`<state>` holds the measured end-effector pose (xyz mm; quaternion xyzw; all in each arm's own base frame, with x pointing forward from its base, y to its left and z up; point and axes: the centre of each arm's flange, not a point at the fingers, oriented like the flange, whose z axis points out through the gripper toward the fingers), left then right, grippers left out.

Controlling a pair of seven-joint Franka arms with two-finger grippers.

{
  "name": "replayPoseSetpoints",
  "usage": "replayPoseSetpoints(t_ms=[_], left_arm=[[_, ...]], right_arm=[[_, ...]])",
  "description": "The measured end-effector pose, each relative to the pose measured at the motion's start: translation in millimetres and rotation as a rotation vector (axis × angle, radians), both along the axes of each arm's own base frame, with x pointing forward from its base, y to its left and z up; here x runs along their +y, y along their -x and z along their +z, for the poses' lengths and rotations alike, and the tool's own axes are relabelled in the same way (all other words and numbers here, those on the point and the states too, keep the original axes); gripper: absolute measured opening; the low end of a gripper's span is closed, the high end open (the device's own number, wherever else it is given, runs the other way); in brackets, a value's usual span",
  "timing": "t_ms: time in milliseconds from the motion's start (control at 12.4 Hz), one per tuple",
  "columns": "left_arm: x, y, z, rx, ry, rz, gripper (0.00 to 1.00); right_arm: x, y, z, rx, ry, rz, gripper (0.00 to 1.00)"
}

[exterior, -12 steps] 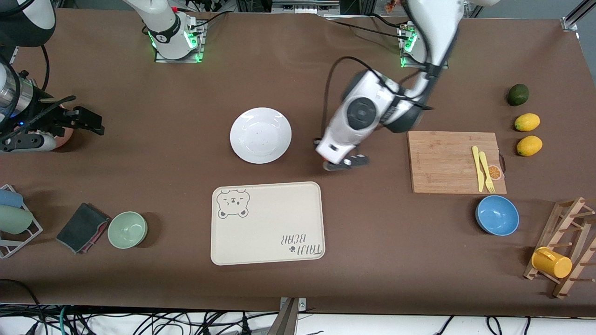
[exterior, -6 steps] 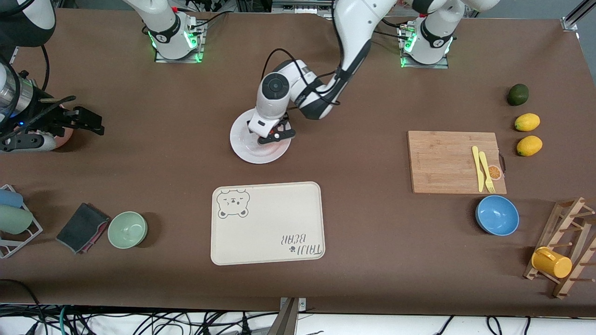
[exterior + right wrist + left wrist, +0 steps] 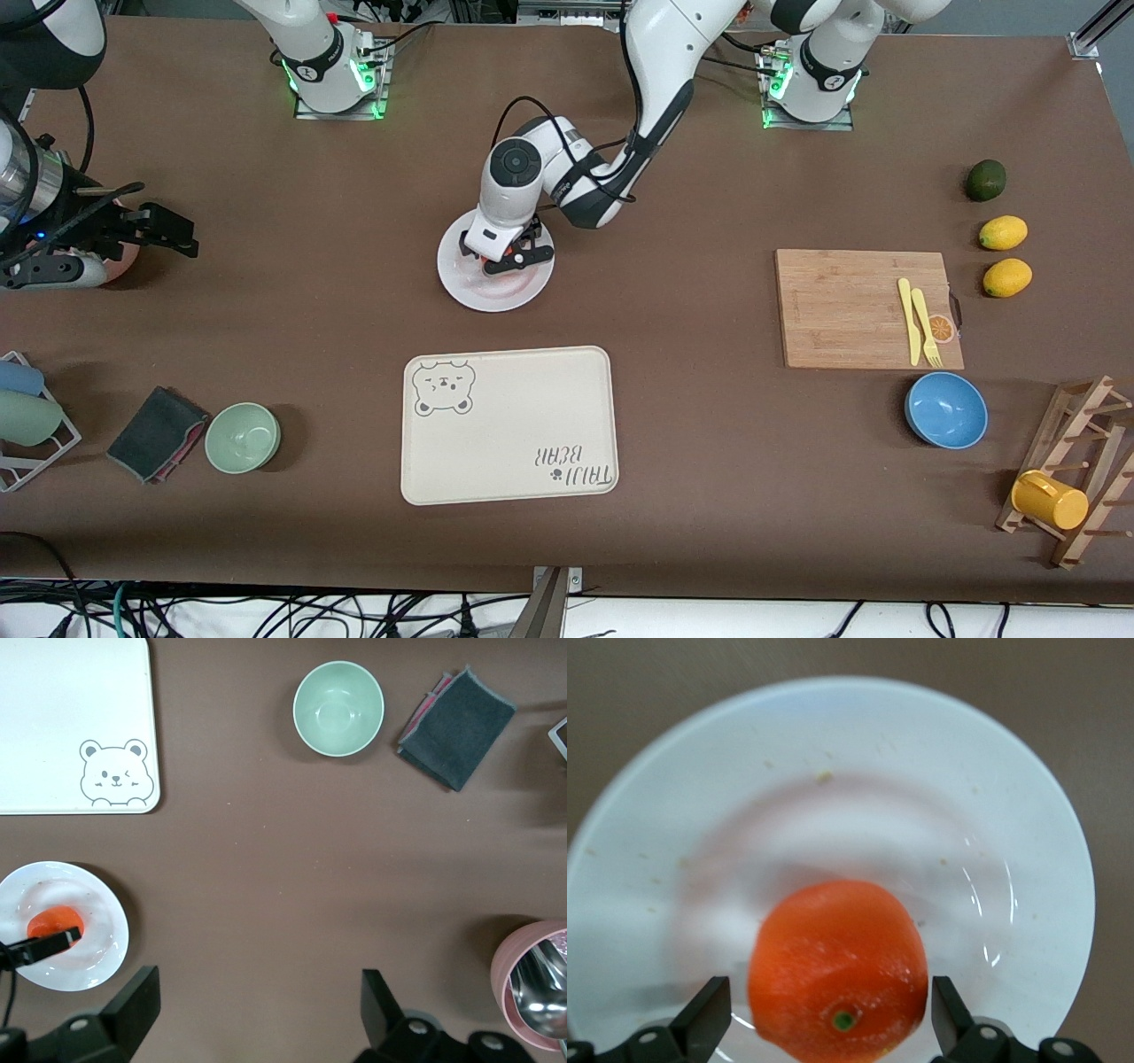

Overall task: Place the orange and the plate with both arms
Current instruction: 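Carry the orange with the left gripper over the white plate, then lower the orange onto the plate and open the left gripper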

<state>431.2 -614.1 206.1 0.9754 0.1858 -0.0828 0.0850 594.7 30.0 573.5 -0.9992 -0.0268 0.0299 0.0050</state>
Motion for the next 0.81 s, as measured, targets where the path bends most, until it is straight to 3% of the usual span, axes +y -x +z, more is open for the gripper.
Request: replayPoseSetpoints(t_ms=[242, 404, 808], left_arm=[[53, -54, 59, 0.085, -0.060, 0.012, 1.00], [116, -101, 94, 0.132, -0.074, -0.051, 1.00], [324, -203, 132, 0.231, 0.003, -0.244, 1.00]], right_arm=[[0, 0, 0, 0.000, 0.000, -0.001, 1.00], [0, 0, 0, 0.000, 0.000, -0.001, 1.00], [1, 0, 0, 0.000, 0.000, 0.001, 1.00]])
